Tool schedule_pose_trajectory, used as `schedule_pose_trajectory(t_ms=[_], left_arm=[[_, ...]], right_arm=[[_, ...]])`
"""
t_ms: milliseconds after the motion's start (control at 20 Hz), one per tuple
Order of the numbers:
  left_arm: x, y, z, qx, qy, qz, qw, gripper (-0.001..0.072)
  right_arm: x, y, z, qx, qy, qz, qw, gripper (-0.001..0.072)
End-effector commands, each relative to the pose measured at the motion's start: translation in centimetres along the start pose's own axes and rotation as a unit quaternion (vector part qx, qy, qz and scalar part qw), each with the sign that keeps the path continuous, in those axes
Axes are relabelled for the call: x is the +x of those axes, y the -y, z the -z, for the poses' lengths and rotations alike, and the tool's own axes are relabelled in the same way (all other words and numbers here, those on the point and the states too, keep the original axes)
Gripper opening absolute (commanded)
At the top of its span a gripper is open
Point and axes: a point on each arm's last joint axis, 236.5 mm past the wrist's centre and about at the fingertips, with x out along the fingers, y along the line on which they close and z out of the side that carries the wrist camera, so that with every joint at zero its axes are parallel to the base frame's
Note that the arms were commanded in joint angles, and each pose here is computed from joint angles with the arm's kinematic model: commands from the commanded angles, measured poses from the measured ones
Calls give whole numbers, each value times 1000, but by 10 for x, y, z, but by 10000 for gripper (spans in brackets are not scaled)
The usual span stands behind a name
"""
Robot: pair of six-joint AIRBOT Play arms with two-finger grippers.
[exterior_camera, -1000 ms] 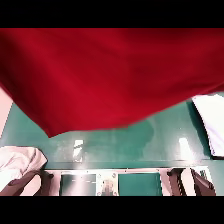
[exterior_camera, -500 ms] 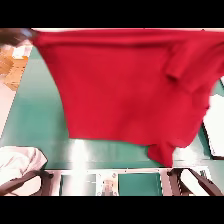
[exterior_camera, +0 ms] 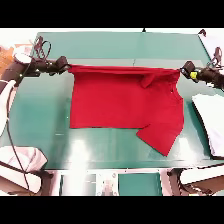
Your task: Fold the shirts.
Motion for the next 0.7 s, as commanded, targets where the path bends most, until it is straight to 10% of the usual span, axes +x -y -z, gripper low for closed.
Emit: schedule_pose_trajectory(t_ms=[0,650], left_arm=[[15,-20,-6,1,24,-19,1000,20],[4,-47,110,54,-213,-52,974,21]], right_arm=[[20,5,-14,-8,4,-2,1000,14],[-37,69,105,-96,-199,105,970,11]])
